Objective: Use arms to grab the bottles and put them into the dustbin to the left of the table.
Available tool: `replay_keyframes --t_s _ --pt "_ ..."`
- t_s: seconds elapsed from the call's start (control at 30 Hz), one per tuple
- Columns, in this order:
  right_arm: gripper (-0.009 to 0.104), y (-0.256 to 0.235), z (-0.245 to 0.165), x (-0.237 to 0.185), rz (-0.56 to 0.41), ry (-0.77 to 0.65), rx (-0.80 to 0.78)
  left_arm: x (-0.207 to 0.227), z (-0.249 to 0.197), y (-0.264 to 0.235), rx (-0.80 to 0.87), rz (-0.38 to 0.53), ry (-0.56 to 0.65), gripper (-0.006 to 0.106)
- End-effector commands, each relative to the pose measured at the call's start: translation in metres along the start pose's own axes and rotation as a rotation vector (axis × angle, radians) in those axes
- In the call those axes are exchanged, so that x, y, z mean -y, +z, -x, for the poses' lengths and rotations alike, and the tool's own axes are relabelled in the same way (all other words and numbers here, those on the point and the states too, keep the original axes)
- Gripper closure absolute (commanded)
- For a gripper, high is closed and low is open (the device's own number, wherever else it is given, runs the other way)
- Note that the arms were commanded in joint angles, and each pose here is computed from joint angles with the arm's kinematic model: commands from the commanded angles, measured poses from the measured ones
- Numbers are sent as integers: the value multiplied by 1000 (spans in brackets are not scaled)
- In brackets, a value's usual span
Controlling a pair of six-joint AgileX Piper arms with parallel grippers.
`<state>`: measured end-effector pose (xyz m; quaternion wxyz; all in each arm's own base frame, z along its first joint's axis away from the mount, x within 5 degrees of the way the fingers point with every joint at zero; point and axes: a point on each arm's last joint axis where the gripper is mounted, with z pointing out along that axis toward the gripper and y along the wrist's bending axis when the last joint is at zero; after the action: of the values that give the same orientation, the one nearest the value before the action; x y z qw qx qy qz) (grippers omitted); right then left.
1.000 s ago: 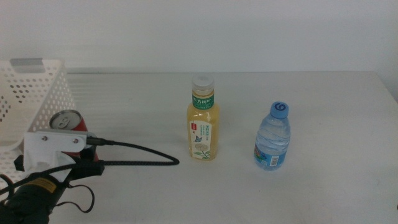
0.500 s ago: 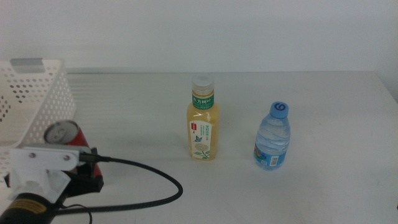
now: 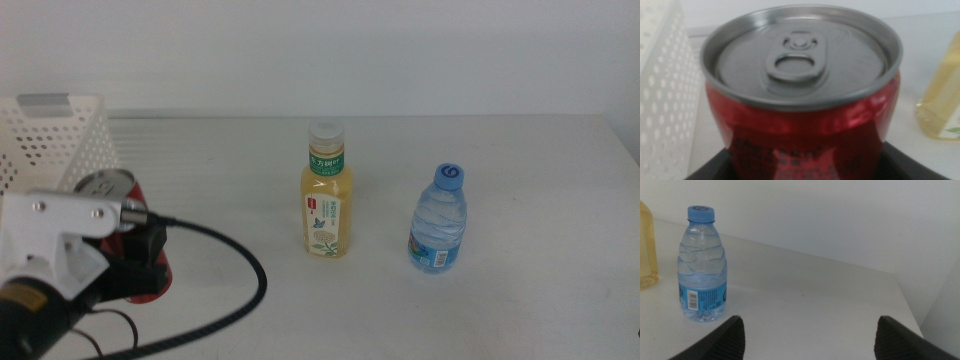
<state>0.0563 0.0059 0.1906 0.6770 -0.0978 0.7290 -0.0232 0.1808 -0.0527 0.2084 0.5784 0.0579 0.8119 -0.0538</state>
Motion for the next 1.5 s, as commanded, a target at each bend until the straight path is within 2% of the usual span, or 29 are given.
replay_keyframes --t_s 0.0,0.27,0.43,0.53,0.63,1.07,1.17,1.23,1.47 --pt "28 -3 10 2 -29 -15 107 1 38 -5 117 11 -4 77" --pt "28 -3 10 2 -29 -15 107 9 75 -11 45 -49 -14 77" --pt "28 -3 10 2 -29 -15 107 9 94 -12 52 -28 -6 77" --pt "28 -3 10 2 -29 -15 107 6 104 -14 50 15 24 77" --pt "28 -3 10 2 -29 -15 107 6 113 -15 66 15 66 77" --pt "28 -3 10 2 -29 -15 107 5 115 -16 73 33 71 78" --pt "28 -3 10 2 -29 -15 107 5 116 -16 91 29 19 78" --pt "28 -3 10 2 -29 -15 107 8 119 -16 124 -3 -20 78" --pt "28 -3 10 2 -29 -15 107 22 122 -17 145 -169 -34 78"
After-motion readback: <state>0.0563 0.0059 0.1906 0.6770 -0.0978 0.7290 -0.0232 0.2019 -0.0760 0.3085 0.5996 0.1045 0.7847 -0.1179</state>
